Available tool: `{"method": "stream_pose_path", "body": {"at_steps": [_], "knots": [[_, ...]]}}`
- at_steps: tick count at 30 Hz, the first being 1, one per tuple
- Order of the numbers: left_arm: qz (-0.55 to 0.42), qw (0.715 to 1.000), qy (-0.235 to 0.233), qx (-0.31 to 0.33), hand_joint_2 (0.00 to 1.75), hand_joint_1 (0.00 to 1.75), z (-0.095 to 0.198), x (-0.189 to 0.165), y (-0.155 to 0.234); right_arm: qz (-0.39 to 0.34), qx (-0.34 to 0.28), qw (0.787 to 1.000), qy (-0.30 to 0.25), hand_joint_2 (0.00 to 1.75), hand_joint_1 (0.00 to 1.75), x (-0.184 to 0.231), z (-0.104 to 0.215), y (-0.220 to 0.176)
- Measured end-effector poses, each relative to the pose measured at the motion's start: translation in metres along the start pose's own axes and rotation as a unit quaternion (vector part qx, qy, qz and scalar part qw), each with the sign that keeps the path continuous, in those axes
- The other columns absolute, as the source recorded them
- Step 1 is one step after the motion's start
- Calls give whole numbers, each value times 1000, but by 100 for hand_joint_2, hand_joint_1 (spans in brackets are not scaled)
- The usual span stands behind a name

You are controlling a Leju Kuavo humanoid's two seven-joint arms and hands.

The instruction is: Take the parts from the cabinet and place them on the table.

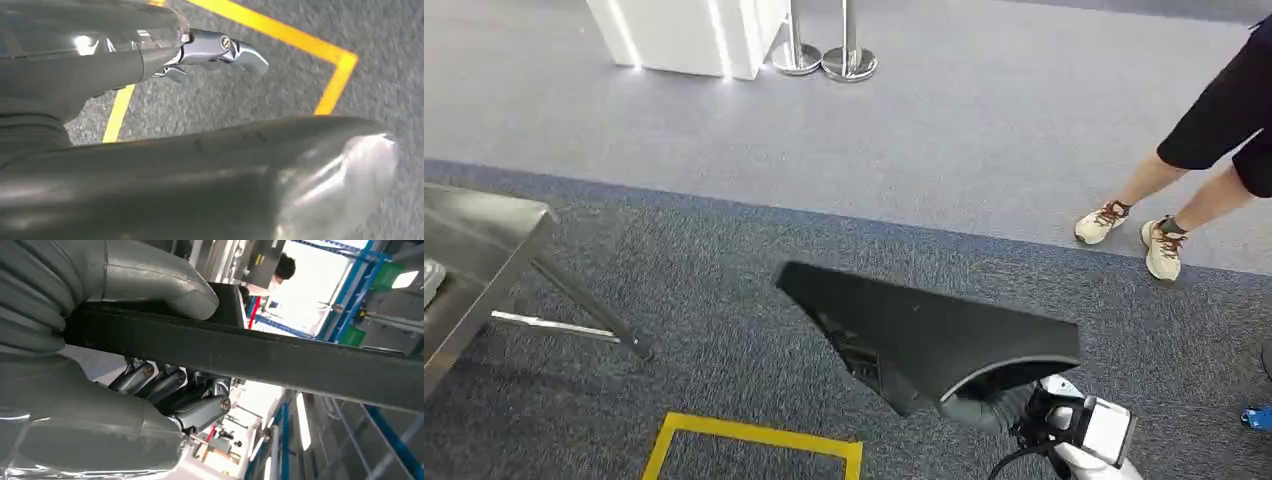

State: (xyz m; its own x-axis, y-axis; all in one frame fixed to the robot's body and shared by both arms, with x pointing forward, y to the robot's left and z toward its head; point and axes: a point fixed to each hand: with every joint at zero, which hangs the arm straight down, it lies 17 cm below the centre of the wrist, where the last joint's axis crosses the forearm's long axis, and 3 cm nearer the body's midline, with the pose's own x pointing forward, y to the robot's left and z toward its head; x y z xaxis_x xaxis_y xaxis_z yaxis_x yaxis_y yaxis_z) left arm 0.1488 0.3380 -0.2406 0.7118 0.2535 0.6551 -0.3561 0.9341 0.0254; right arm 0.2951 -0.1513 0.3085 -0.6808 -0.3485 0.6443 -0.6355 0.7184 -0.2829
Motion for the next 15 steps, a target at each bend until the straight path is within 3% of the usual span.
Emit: {"method": "stream_pose_path", "body": {"at_steps": [7,15], "knots": [[-2,1000,-6,-15,0,0,-2,6,-4,-1,-26,1000,3,175,173,-7,-22,-44],[18,1000,-1,-2,0,0,-4,8,0,-1,-22,1000,-8,175,173,-10,-39,-39]]}}
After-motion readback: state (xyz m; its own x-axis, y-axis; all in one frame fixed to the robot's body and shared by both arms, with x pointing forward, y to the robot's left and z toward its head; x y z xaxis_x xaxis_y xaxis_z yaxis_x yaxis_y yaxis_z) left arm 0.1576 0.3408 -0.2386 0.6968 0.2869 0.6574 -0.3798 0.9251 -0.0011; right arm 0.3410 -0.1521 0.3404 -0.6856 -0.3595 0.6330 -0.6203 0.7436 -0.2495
